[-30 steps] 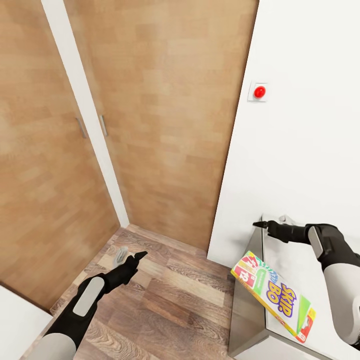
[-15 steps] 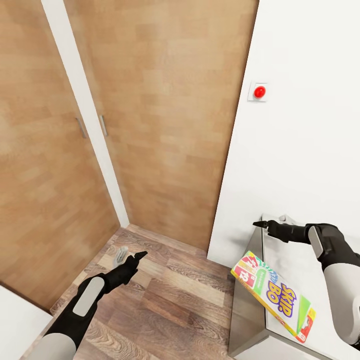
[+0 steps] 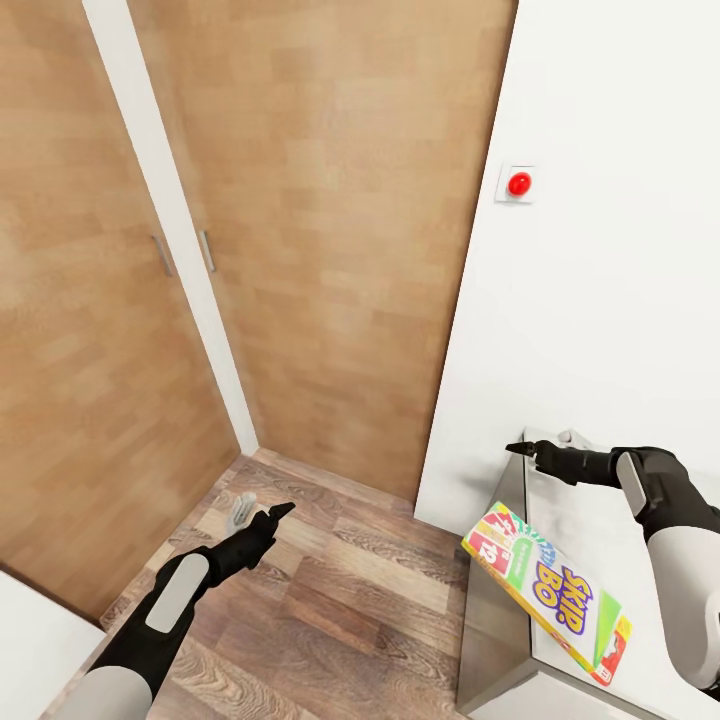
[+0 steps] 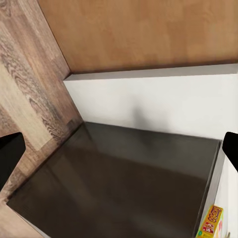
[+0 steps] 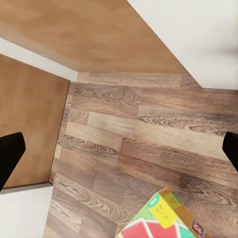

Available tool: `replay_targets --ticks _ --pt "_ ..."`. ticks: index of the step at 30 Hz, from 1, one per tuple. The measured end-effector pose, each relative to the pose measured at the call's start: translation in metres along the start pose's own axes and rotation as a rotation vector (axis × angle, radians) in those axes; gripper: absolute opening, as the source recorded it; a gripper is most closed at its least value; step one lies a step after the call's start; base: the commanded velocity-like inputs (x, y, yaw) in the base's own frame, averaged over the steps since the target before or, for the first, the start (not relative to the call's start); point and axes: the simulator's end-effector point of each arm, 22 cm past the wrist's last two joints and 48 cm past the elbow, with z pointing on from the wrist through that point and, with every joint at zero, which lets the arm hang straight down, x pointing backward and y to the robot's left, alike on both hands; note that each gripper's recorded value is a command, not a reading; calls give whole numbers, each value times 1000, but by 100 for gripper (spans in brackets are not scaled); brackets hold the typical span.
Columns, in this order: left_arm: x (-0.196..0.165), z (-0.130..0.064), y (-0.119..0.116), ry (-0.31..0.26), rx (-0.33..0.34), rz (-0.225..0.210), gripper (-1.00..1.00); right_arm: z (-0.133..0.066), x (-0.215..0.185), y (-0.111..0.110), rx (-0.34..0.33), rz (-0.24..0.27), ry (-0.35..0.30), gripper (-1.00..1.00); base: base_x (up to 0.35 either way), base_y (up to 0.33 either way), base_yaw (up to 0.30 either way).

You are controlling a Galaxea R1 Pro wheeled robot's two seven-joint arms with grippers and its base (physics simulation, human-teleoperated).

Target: Put all the toys in the child's room - the three board games (two on the bed and one on the table), the two jigsaw puzzles on the table, and the tennis ball on the table - inside the toy box on the table in the child's room.

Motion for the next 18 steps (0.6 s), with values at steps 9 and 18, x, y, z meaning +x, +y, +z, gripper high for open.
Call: replay_targets --ticks 9,18 --pt "1 -1 -4 -4 15 10 100 -4 4 -17 39 13 6 100 0 0 0" --pt "2 -1 -8 -5 25 16 100 -9 1 -23 54 10 -2 100 0 0 -44"
